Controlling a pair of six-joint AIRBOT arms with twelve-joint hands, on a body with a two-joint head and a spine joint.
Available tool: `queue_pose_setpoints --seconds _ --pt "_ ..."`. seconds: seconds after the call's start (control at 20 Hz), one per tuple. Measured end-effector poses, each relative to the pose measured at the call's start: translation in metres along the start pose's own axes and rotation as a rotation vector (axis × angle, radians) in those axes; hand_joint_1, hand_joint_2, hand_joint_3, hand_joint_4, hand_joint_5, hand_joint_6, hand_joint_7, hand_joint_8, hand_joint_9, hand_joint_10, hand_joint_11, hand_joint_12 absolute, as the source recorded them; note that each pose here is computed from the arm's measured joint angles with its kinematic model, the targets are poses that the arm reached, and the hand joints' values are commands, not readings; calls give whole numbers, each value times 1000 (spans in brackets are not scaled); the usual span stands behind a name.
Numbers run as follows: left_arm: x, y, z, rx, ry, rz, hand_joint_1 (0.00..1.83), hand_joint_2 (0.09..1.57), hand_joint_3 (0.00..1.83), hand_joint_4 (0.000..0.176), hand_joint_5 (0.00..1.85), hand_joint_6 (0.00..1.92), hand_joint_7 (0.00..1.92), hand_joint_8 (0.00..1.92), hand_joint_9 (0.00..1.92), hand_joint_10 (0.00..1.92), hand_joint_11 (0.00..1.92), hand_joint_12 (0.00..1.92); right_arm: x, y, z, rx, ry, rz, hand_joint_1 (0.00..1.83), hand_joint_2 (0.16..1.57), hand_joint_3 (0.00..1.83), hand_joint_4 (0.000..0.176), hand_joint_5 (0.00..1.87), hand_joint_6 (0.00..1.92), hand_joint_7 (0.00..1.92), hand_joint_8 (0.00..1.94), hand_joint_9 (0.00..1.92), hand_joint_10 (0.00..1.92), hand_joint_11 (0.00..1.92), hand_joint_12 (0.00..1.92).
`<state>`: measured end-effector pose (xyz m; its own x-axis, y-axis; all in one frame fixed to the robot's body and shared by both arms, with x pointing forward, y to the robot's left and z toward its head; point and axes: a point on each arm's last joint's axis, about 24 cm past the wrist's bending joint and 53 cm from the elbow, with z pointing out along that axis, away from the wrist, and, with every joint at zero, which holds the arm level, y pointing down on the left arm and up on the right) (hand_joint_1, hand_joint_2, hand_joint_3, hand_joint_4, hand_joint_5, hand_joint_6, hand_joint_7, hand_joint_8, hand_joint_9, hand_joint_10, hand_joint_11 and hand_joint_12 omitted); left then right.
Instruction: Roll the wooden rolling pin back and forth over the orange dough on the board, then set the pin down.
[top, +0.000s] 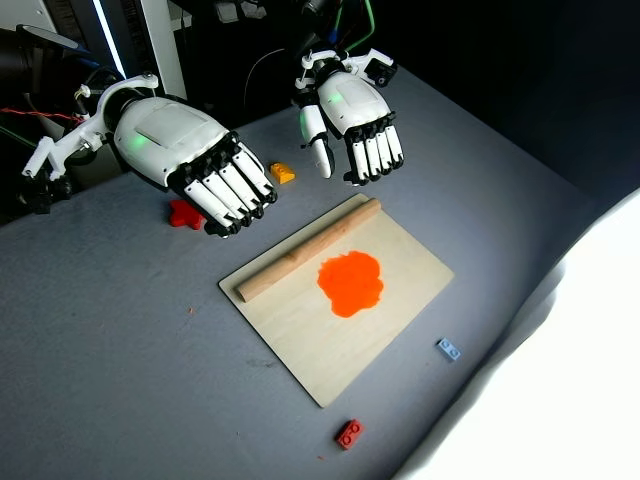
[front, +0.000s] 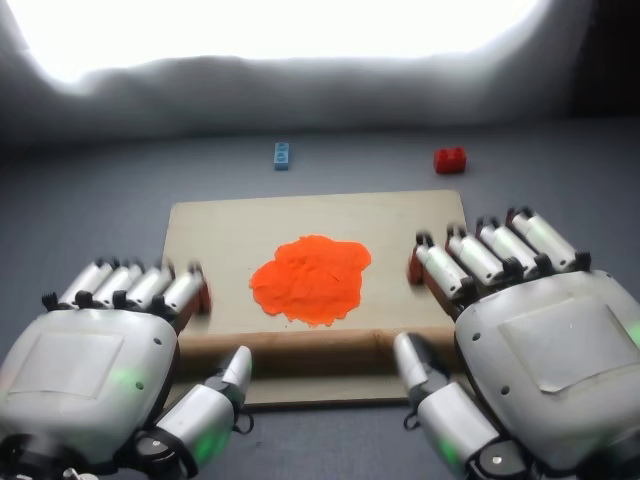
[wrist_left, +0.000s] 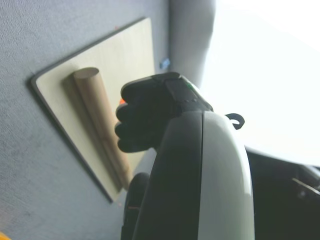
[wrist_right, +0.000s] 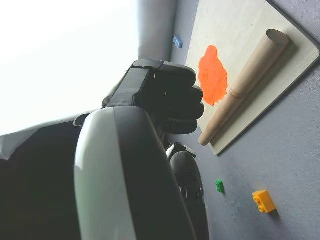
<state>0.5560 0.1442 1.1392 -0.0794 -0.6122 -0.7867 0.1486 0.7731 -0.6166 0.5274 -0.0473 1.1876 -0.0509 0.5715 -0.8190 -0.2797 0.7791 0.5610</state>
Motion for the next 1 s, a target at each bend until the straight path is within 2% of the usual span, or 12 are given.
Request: queue_pose_setpoints --seconds 0.2,0.35,0.45,0.7,0.85,1.0 --pt "-4 0 2 3 -4 5 0 1425 87 0 0 0 0 0 0 0 0 0 -2 2 0 -8 -6 58 0 1525 25 0 137 5 125 3 108 5 0 363" --pt "-2 3 3 -3 12 5 0 1427 84 0 0 0 0 0 0 0 0 0 0 3 0 -9 -2 125 0 1529 13 0 161 9 152 6 131 9 0 448" --pt "6 4 2 -6 48 -2 0 1432 79 0 0 0 0 0 0 0 0 0 3 4 -1 -7 6 153 0 1532 7 0 156 3 149 1 132 5 0 444" --pt "27 19 -4 -60 103 -13 0 1434 74 0 0 0 0 0 0 0 0 0 28 -6 0 41 92 185 0 1533 3 0 137 0 131 0 111 0 0 383" --pt "37 22 -3 -65 119 -17 0 1432 69 0 0 0 0 0 0 0 0 0 41 -5 8 37 97 221 0 1534 2 0 156 6 147 4 132 6 0 449" --pt "46 27 1 -81 127 -65 0 1431 65 0 0 0 0 0 0 0 0 0 53 -7 16 42 92 254 0 1532 0 0 157 3 159 3 139 4 0 490"
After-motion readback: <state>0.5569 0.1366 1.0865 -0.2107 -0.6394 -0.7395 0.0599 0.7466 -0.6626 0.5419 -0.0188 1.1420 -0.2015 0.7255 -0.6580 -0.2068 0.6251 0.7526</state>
